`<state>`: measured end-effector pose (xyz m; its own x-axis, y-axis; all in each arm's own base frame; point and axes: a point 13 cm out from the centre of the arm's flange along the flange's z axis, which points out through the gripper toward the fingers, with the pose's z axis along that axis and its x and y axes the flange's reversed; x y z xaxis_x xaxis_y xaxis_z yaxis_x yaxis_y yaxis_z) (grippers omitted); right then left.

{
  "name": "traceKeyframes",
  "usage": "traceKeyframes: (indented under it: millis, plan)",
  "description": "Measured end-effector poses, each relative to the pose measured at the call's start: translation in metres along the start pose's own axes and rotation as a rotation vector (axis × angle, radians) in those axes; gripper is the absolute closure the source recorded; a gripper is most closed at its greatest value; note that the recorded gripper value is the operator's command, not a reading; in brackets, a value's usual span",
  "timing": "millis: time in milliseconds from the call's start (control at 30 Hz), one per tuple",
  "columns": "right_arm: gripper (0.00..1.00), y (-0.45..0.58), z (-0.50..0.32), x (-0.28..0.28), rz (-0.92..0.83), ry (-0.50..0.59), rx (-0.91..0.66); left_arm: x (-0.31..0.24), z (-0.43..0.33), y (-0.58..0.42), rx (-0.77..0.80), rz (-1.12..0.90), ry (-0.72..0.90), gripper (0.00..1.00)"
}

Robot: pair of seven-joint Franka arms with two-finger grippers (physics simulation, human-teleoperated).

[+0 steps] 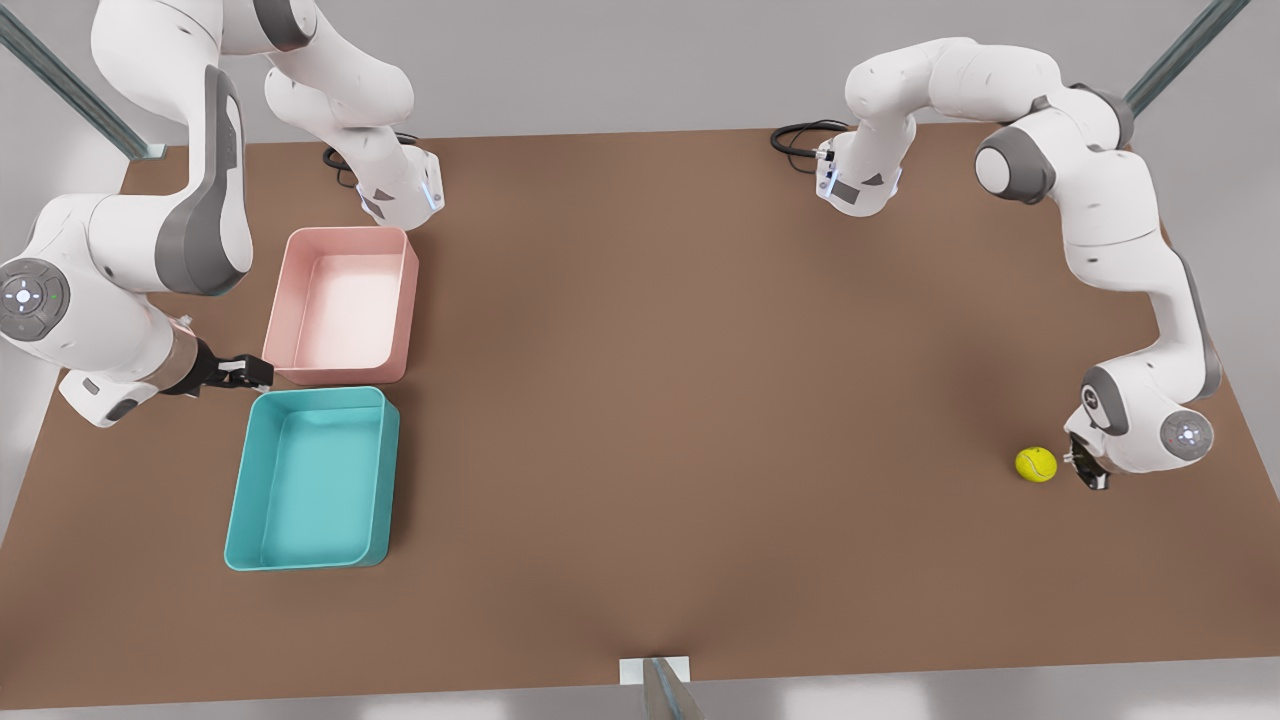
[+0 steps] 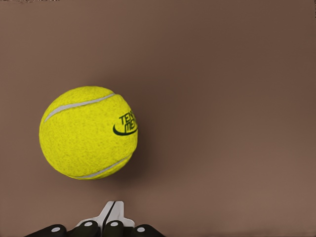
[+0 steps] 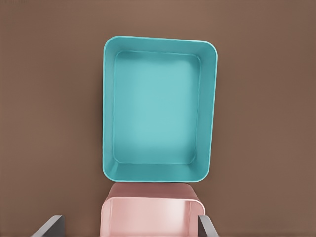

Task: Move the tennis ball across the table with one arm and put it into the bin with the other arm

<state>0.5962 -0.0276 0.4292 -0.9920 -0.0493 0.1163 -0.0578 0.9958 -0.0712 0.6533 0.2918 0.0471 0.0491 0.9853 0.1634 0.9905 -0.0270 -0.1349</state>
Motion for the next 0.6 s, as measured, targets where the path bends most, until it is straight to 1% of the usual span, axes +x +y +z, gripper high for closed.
traceKeyframes:
  millis: [267, 467, 500, 533, 567, 600]
  plan:
    - [0.0, 0.0, 0.002, -0.001, 0.001, 0.004, -0.001, -0.01, 0.014, -0.006, 0.017, 0.083, -0.012, 0.79]
    - [0.0, 0.0, 0.003, -0.001, 0.002, 0.004, -0.001, -0.03, 0.0, 0.005, 0.002, 0.149, -0.007, 0.79]
    - [0.0, 0.0, 0.003, -0.001, 0.002, 0.004, -0.001, -0.041, -0.005, 0.008, 0.001, 0.165, -0.007, 0.79]
    - [0.0, 0.0, 0.003, -0.001, 0.002, 0.004, -0.001, -0.066, -0.019, 0.016, -0.007, 0.186, -0.012, 0.79]
    - [0.0, 0.0, 0.003, -0.001, 0.002, 0.004, -0.001, -0.104, -0.038, 0.02, -0.015, 0.201, -0.036, 0.79]
    - [0.0, 0.0, 0.003, -0.001, 0.002, 0.004, -0.001, -0.165, -0.058, 0.02, -0.022, 0.218, -0.091, 0.79]
